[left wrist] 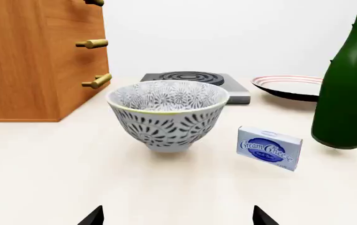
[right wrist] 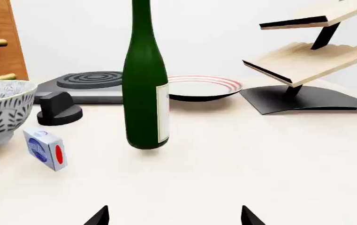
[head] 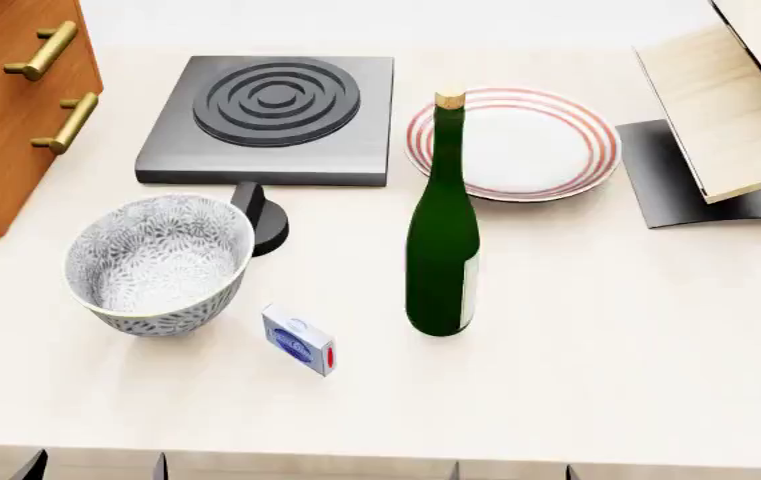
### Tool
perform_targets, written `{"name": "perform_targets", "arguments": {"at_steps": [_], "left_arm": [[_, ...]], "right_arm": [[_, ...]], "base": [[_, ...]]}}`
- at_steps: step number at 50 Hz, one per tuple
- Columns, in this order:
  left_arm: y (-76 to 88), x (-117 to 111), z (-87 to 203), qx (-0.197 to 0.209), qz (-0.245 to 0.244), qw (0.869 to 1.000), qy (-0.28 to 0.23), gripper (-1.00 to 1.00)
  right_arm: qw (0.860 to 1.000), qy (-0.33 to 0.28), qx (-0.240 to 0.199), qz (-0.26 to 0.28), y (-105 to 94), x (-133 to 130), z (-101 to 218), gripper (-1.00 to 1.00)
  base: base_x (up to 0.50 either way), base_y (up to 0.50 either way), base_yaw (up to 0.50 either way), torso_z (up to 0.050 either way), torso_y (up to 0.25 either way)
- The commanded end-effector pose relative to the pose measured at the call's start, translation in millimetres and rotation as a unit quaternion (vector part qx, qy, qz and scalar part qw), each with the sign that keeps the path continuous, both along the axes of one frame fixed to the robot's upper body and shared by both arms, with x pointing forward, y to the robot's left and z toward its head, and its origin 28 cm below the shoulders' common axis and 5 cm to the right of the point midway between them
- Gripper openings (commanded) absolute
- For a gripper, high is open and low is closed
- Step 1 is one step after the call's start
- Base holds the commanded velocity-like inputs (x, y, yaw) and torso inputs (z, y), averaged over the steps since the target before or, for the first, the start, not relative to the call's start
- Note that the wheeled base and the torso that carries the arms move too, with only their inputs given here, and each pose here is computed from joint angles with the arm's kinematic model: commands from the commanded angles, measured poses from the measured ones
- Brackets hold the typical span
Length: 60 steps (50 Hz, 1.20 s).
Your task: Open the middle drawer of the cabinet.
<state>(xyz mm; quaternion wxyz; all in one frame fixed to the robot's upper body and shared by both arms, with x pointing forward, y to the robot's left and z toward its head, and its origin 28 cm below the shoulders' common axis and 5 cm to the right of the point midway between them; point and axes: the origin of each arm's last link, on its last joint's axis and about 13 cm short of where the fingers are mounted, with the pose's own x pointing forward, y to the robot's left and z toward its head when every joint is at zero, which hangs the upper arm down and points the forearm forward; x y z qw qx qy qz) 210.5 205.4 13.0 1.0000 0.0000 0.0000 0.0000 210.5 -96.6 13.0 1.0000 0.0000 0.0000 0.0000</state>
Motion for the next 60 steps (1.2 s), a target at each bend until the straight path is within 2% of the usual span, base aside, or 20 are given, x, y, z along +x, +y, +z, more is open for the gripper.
{"name": "perform_targets", "arguments": {"at_steps": [1, 4, 6, 7, 10, 12, 15, 16, 19, 25, 34, 40, 42, 43, 44, 45, 46, 47, 48, 60], "left_arm": [[0.9, 1, 2, 0.008, 0.007, 1.0, 0.006, 1.0], [2.0, -1, 16, 0.015, 0.011, 1.0, 0.002, 1.0], [2.2, -3, 22, 0.029, 0.014, 0.999, 0.002, 1.0], [2.6, -4, 28, 0.026, 0.016, 1.0, -0.006, 1.0], [3.3, -9, 44, 0.032, 0.019, 0.999, -0.023, 1.0], [4.0, -12, 57, 0.046, 0.026, 0.998, -0.044, 1.0], [3.6, -16, 69, 0.044, 0.022, 0.997, -0.06, 1.0], [3.9, -19, 77, 0.052, 0.027, 0.996, -0.072, 1.0], [3.7, -26, 89, 0.068, 0.023, 0.993, -0.092, 1.0], [6.7, -38, 118, 0.043, 0.029, 0.99, -0.128, 1.0], [9.3, -58, 153, 0.044, 0.03, 0.982, -0.181, 1.0], [11.2, -61, 161, 0.055, 0.011, 0.975, -0.214, 1.0], [0.4, -65, 168, 0.043, -0.063, 0.973, -0.217, 1.0], [3.5, -67, 171, 0.062, -0.061, 0.972, -0.217, 1.0], [9.7, -70, 172, 0.075, -0.025, 0.973, -0.219, 1.0], [8.8, -73, 173, 0.051, 0.01, 0.975, -0.217, 1.0], [8.5, -74, 172, 0.042, 0.01, 0.976, -0.215, 1.0], [10.0, -72, 173, 0.073, 0.017, 0.971, -0.227, 1.0], [10.5, -73, 178, 0.043, 0.029, 0.973, -0.224, 1.0], [9.8, -73, 177, 0.025, 0.029, 0.977, -0.211, 1.0]], "right_arm": [[1.0, -0.004, 0.007, 0.001, -1.2, 0, 6, 1.0], [1.0, -0.011, 0.001, 0.015, 0.7, -2, 13, 1.0], [0.999, -0.017, -0.026, 0.039, 3.5, -4, 23, 1.0], [0.999, -0.025, -0.015, 0.035, 3.9, -7, 29, 1.0], [0.998, -0.043, -0.028, 0.032, 5.0, -10, 38, 1.0], [0.998, -0.057, -0.017, 0.018, 2.7, -13, 55, 1.0], [0.997, -0.075, -0.001, 0.011, 0.4, -16, 62, 1.0], [0.996, -0.086, 0.002, 0.007, -0.6, -20, 77, 1.0], [0.995, -0.104, 0.0, -0.001, -2.1, -25, 85, 1.0], [0.991, -0.136, 0.008, -0.016, -4.2, -36, 109, 1.0], [0.985, -0.171, 0.017, -0.018, -3.8, -49, 134, 1.0], [0.983, -0.183, 0.027, -0.024, -6.3, -54, 144, 1.0], [0.981, -0.187, 0.032, -0.025, -8.1, -54, 148, 1.0], [0.981, -0.188, 0.033, -0.025, -8.5, -54, 151, 1.0], [0.981, -0.189, 0.034, -0.025, -8.8, -55, 150, 1.0], [0.981, -0.19, 0.035, -0.025, -8.8, -55, 150, 1.0], [0.98, -0.193, 0.036, -0.025, -8.9, -56, 154, 1.0], [0.979, -0.197, 0.036, -0.023, -8.5, -58, 156, 1.0], [0.979, -0.198, 0.036, -0.023, -8.4, -57, 155, 1.0], [0.98, -0.193, 0.028, -0.027, -6.0, -57, 152, 1.0]], "base": [[0.0, 0.0, 0.0, 0.0, 0.0], [0.0, 0.0, 0.0, 0.0, 0.0], [0.0, 0.0, 0.0, 0.0, 0.0], [0.0, 0.0, 0.0, 0.0, 0.0], [0.0, 0.0, 0.0, 0.0, 0.0], [0.0, 0.0, 0.0, 0.0, 0.0], [0.0, 0.0, 0.0, 0.0, 0.0], [0.0, 0.0, 0.0, 0.0, 0.0], [0.0, 0.0, 0.0, 0.0, 0.0], [0.0, 0.0, 0.0, 0.0, 0.0], [0.0, 0.0, 0.0, 0.0, 0.0], [0.0, 0.0, 0.0, 0.0, 0.0], [0.0, 0.0, 0.0, 0.0, 0.0], [0.0, 0.0, 0.0, 0.0, 0.0], [0.0, 0.0, 0.0, 0.0, 0.0], [0.0, 0.0, 0.0, 0.0, 0.0], [0.0, 0.0, 0.0, 0.0, 0.0], [0.0, 0.0, 0.0, 0.0, 0.0], [0.0, 0.0, 0.0, 0.0, 0.0], [0.19, 0.0, 0.0, 0.0, 0.0]]}}
